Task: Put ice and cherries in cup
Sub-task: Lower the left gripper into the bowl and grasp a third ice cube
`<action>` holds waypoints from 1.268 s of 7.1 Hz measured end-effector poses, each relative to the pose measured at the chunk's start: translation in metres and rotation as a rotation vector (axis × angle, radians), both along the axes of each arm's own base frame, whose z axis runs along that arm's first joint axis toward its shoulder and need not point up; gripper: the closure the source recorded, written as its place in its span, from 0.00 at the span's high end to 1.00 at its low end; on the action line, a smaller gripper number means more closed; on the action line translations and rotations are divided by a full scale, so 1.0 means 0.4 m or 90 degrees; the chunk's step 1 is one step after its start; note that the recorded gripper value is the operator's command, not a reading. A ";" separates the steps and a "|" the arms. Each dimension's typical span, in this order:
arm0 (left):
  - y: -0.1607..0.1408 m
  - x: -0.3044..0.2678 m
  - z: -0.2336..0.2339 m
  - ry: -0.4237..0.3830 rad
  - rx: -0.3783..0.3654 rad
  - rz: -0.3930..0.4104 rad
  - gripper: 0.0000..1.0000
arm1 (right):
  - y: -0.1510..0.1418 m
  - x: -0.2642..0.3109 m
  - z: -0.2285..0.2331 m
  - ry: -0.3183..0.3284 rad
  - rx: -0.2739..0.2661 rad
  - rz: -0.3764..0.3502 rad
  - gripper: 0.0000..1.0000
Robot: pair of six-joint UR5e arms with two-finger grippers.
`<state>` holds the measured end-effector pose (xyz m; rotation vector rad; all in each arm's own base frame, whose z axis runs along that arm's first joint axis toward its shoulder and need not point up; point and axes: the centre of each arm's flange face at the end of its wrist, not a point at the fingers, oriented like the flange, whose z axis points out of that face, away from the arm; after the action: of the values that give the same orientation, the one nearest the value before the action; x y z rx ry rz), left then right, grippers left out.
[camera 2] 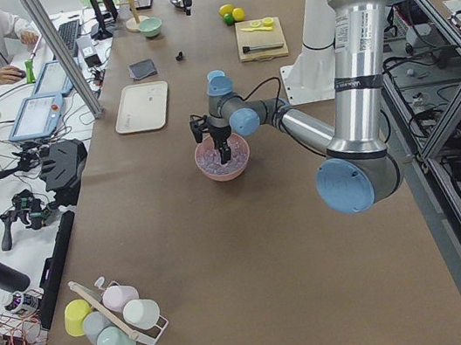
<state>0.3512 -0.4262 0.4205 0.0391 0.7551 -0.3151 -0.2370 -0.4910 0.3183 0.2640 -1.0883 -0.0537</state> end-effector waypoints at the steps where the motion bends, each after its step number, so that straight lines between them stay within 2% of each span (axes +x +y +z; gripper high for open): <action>1: 0.000 -0.011 -0.013 -0.002 -0.001 -0.003 0.80 | 0.002 0.000 -0.003 -0.002 -0.003 0.001 1.00; 4: 0.017 -0.037 -0.061 -0.018 -0.011 -0.003 0.80 | 0.006 -0.001 -0.003 -0.003 -0.006 0.001 1.00; 6: 0.008 -0.020 -0.041 -0.040 -0.005 -0.012 0.80 | 0.007 -0.002 -0.003 -0.003 -0.007 0.001 1.00; 9: -0.005 0.006 -0.031 -0.046 -0.002 -0.017 0.80 | 0.011 -0.001 -0.009 -0.008 -0.015 0.005 1.00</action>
<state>0.3538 -0.4283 0.4082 0.0583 0.6830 -0.3389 -0.2375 -0.4865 0.3145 0.2473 -1.0997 -0.0322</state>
